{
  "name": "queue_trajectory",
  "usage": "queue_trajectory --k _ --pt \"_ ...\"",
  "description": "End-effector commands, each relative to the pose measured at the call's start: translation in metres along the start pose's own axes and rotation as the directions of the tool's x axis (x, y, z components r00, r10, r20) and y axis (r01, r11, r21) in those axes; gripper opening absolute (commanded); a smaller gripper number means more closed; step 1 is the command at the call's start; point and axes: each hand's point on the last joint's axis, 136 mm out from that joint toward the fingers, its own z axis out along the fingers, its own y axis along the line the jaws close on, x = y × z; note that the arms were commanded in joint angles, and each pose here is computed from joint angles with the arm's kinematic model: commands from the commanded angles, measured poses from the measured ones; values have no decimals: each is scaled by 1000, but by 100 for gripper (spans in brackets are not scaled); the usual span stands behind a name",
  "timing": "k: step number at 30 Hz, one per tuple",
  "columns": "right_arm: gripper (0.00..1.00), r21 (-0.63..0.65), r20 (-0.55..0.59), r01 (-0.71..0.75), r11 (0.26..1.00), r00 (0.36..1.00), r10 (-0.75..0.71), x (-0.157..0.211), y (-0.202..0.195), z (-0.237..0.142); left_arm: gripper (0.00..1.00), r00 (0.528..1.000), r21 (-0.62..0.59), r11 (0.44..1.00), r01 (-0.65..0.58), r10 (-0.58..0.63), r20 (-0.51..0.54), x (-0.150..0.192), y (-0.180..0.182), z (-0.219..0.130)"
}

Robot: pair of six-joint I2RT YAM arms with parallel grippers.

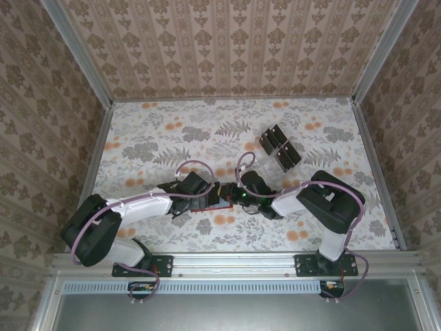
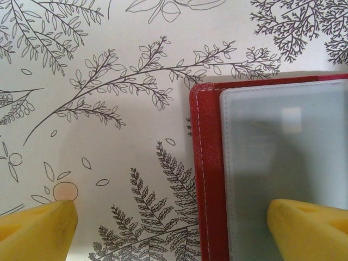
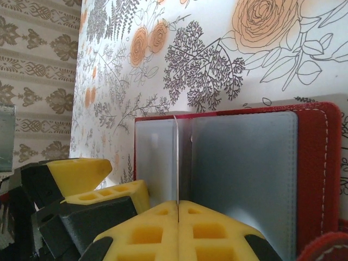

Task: Put the credit cards into the card holder
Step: Insert the credit card into the card holder.

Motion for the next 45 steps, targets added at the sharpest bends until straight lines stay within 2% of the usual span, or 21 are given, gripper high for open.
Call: queue_trajectory --k 1,24,45 --pt "0 -10 -15 -9 1000 1000 8 7 -3 1 99 997 -84 996 -33 27 -68 24 22 5" --pt "0 24 8 -23 999 1000 23 8 -19 -4 99 997 -87 996 -34 29 -69 25 23 5" --pt "0 32 21 -13 999 1000 13 2 -20 8 99 997 -85 996 -34 28 -68 25 23 5"
